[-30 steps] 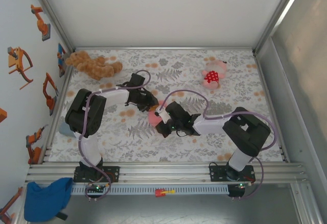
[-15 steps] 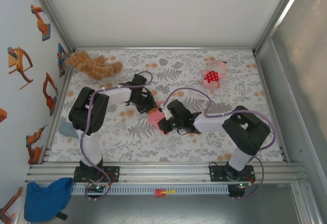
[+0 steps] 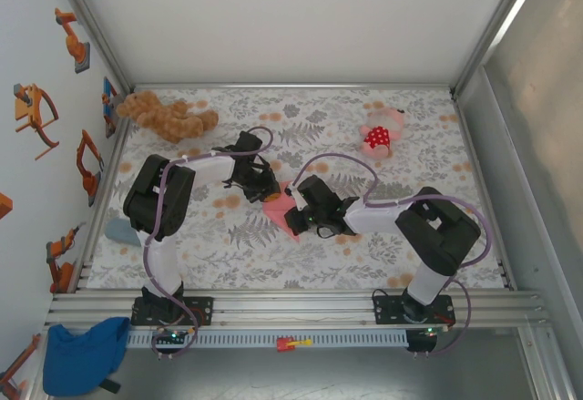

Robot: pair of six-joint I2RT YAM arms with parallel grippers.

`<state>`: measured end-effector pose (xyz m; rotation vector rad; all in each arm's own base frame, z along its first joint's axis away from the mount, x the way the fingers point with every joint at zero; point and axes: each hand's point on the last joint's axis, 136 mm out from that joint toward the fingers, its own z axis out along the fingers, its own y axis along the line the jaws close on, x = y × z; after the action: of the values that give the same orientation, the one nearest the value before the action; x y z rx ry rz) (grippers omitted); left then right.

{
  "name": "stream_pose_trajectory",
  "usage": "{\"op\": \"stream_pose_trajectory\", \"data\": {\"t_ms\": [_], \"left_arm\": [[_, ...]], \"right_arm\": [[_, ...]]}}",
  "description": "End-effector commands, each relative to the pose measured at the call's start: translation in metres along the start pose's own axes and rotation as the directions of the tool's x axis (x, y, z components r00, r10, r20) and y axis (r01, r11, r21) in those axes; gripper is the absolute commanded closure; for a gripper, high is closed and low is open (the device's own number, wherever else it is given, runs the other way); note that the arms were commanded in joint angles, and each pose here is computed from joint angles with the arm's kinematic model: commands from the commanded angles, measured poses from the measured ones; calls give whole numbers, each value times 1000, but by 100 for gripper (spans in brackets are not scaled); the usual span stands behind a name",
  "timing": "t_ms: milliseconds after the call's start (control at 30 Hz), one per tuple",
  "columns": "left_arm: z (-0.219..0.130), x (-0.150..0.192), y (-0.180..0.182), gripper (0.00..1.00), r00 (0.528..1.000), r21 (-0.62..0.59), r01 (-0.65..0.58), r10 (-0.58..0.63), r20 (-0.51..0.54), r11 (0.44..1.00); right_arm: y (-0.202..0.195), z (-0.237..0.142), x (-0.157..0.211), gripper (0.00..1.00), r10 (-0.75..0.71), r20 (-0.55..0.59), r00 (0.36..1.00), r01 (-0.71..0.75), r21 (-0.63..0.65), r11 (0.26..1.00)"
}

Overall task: Fold a paper plane with a square sheet of paper (pick it up from the middle)
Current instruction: Third fold the triangle at the center of the table.

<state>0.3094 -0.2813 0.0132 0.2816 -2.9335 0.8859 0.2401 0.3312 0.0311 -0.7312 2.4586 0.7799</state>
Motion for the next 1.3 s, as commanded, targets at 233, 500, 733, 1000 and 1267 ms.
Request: {"op": "stream_pose_trajectory", "data": {"t_ms": [233, 500, 733, 1000, 1267], "left_arm": [[14, 11, 19, 87, 999, -80, 3, -6, -44, 997], [15, 12, 17, 88, 999, -76, -3, -1, -48, 997], [15, 13, 17, 88, 999, -75, -6, 2, -53, 997], [17, 14, 17, 88, 998, -76, -9, 5, -57, 997], [15, 13, 15, 88, 999, -69, -11, 8, -52, 998]], "right_arm": [[-7, 5, -1, 100, 31, -15, 999, -31, 32, 999], [-7, 7, -1, 100, 30, -21, 999, -30, 30, 999], [-6, 9, -1, 100, 29, -26, 999, -28, 28, 999], [-9, 11, 3, 100, 34, -43, 998, -33, 34, 999], [-14, 15, 14, 100, 45, -84, 995, -40, 54, 998]]}}
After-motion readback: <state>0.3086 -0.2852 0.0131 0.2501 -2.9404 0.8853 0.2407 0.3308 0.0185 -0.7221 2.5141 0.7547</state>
